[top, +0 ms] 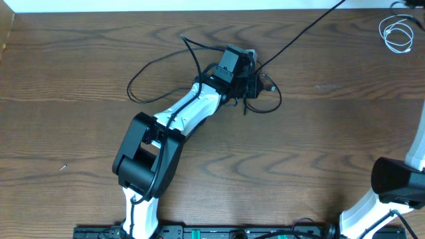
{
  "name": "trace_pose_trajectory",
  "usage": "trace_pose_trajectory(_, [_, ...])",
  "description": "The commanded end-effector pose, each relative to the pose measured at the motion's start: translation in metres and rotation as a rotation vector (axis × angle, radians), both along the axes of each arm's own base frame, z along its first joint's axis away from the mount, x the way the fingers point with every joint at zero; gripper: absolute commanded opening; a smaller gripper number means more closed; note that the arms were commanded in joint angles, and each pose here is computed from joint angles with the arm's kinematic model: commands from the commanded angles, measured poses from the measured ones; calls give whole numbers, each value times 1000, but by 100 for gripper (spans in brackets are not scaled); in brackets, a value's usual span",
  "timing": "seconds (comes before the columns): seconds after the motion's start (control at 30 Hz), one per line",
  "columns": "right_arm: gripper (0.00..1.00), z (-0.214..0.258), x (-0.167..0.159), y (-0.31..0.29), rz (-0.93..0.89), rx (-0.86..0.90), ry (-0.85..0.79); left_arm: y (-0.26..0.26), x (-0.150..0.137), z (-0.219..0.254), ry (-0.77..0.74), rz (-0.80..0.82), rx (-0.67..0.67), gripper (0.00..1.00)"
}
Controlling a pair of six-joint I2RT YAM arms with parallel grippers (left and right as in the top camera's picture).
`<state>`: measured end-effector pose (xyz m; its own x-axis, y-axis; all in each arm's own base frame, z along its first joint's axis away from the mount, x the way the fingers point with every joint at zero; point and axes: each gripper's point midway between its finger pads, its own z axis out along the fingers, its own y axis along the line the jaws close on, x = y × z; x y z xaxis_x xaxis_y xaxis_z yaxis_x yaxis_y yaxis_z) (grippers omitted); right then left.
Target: Untangle cables
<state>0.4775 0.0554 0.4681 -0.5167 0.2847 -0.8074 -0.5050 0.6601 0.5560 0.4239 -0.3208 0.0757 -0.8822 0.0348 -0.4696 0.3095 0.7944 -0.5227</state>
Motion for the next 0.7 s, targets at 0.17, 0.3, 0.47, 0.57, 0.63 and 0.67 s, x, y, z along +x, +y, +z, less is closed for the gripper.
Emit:
trace_pose_trajectory(0.17, [1, 35, -10, -76, -229, 39, -42, 28, 11, -5, -70, 6, 136, 31])
trace_pose_trajectory(0.3, [1, 33, -10, -108, -319, 37, -34, 35, 16, -5, -69, 23, 137, 31])
trace_pose_trajectory(0.47, [1, 28, -14, -133, -376, 49, -4, 48, 24, -5, -66, 52, 137, 31])
trace_pose_trajectory(0.57, [1, 17, -17, -125, -351, 43, 39, 54, 27, -5, -65, 65, 135, 30])
trace_pose_trajectory(0.63, [1, 10, -18, -115, -325, 24, 60, 54, 27, -4, -60, 60, 122, 29])
trace_pose_trajectory(0.67, [1, 7, -19, -111, -313, 19, 68, 51, 26, -3, -58, 50, 109, 28])
